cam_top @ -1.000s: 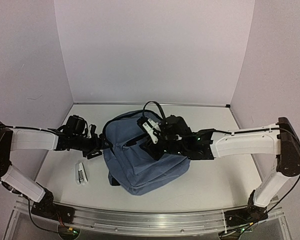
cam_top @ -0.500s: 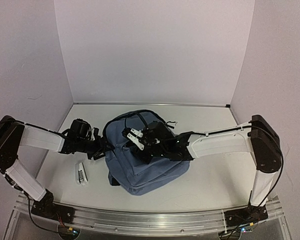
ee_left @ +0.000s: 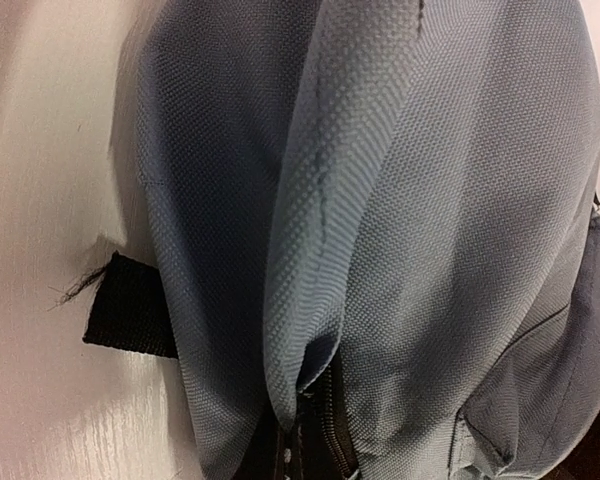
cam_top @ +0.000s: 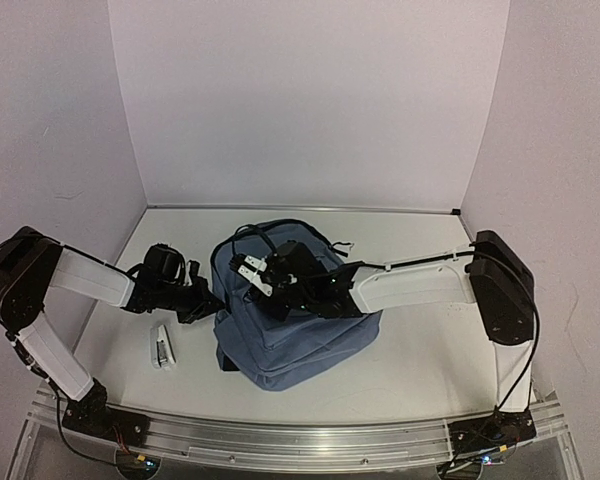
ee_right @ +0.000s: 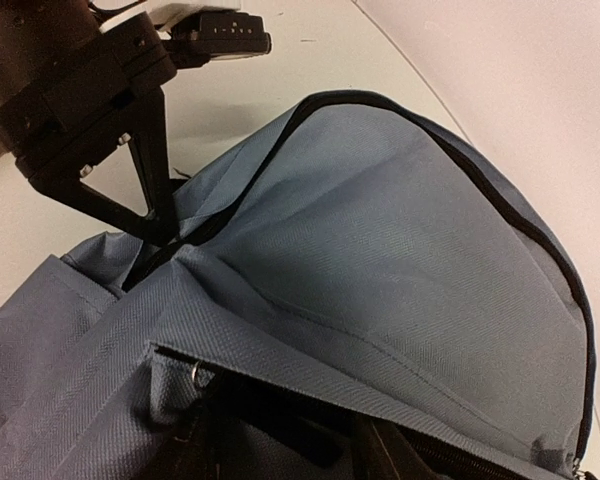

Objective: Pack the student bag
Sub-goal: Unzip the student bag at the center of the board.

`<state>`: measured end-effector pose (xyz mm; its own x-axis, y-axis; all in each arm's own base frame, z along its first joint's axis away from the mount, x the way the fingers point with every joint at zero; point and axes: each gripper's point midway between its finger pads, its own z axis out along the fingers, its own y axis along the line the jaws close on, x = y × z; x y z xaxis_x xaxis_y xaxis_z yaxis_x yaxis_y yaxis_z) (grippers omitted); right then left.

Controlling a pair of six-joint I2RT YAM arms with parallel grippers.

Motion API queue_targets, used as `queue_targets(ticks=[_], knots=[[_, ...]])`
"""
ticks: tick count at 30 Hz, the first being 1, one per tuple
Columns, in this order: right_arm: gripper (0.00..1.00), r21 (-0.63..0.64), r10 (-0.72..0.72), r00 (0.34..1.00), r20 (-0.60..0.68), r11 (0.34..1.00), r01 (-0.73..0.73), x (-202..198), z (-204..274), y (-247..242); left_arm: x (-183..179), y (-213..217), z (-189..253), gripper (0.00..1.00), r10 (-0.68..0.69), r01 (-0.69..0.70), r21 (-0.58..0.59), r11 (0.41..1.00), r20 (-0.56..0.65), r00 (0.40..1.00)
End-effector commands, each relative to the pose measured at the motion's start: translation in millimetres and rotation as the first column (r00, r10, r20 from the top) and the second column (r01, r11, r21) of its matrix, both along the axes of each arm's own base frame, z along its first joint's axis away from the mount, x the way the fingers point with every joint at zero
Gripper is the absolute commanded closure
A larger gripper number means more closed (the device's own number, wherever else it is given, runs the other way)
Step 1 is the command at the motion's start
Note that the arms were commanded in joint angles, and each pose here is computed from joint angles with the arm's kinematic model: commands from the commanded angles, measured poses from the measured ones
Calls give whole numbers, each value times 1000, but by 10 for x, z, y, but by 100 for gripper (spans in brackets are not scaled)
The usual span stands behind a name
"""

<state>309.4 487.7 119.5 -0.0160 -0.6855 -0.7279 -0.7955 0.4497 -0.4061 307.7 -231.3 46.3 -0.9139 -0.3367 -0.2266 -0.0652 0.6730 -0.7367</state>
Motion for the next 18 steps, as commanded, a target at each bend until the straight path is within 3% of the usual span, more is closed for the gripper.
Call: queue_targets(ticks=[1, 7, 10, 13, 18], knots=[[57, -3, 12, 998, 68, 1000, -12, 96, 75, 178, 5, -94, 169, 100, -41, 44, -32, 999, 71, 997], [64, -25, 23, 995, 100, 999, -21, 171, 41, 277, -31, -78, 241, 100, -43, 44, -18, 999, 86, 995], [78, -28, 18, 995, 103, 999, -15, 194, 27, 291, -38, -49, 273, 100, -33, 34, -10, 999, 94, 995], [100, -16, -3, 996, 92, 1000, 4, 200, 52, 277, -48, 6, 264, 100, -17, 16, 13, 1000, 95, 995], [100, 35, -63, 995, 72, 998, 61, 186, 210, 156, -61, 88, 209, 100, 11, -15, 46, 999, 84, 996]])
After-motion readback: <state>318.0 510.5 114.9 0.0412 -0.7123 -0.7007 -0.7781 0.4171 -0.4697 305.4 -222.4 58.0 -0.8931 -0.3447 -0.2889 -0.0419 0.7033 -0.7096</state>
